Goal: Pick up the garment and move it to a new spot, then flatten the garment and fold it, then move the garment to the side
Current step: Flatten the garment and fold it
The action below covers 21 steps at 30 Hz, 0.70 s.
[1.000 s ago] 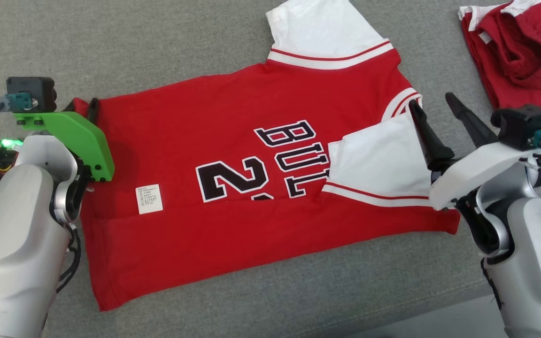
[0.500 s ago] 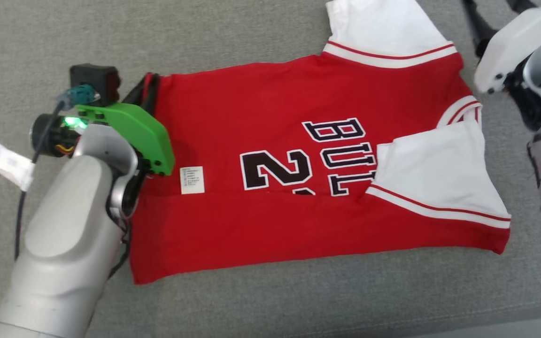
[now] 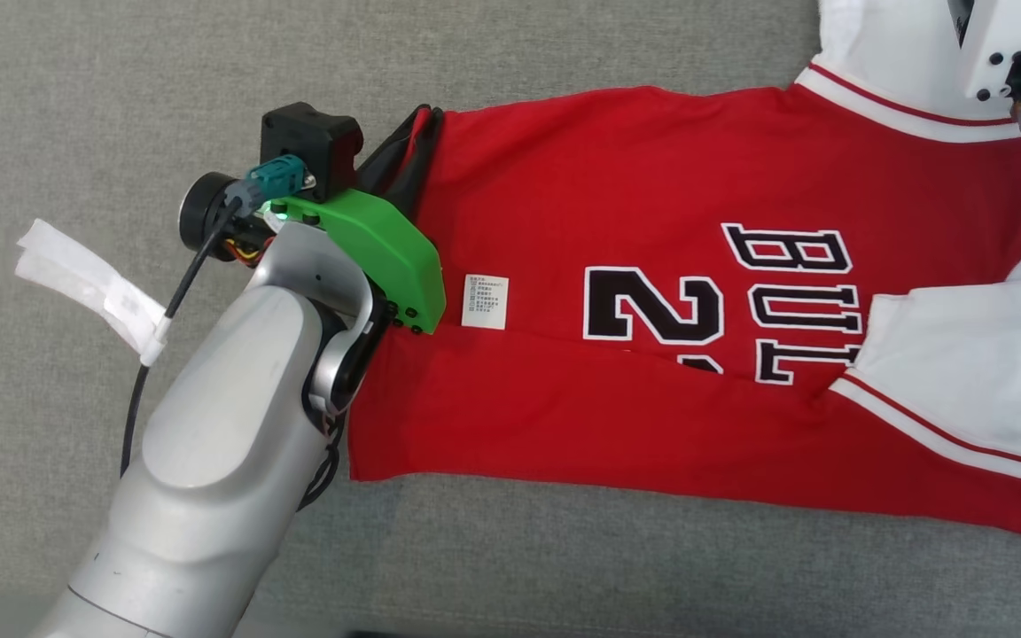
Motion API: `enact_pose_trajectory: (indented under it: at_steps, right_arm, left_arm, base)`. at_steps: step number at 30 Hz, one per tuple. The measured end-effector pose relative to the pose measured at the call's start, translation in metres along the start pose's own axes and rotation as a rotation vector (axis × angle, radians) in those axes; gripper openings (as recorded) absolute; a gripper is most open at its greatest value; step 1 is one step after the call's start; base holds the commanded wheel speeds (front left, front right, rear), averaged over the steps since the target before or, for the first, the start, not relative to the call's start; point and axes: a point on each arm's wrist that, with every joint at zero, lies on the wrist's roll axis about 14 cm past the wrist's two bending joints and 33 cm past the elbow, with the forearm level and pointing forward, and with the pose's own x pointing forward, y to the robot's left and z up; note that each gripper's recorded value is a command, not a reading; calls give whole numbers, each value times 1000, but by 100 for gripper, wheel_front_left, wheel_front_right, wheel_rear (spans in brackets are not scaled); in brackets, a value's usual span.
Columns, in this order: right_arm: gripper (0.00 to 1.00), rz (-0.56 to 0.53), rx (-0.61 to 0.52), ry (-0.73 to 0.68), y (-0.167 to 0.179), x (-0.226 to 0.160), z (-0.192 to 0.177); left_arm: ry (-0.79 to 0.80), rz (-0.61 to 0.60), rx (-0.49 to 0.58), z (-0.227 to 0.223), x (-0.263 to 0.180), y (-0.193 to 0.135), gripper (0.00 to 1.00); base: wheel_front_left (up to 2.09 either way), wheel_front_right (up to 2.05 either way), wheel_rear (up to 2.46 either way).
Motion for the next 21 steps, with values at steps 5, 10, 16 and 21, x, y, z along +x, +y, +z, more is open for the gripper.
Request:
enact_pose_trajectory:
  at_steps: [5,10,16,21]
  right_arm:
    - [100,8,10,68,7,21,-19]
    - [100,-11,-1,85,4,26,-19]
    - [27,-4,-13,105,8,26,-26]
    - [0,-11,-57,28,5,22,-22]
  left_arm:
    - [16,15,-11,-10,1,6,0]
    - [23,19,-15,-14,3,7,0]
    - [22,16,-14,-14,5,8,0]
    - [26,22,-17,-15,8,11,0]
  base:
    - [0,0,0]
    - [0,0,0]
    - [0,0,0]
    - [0,0,0]
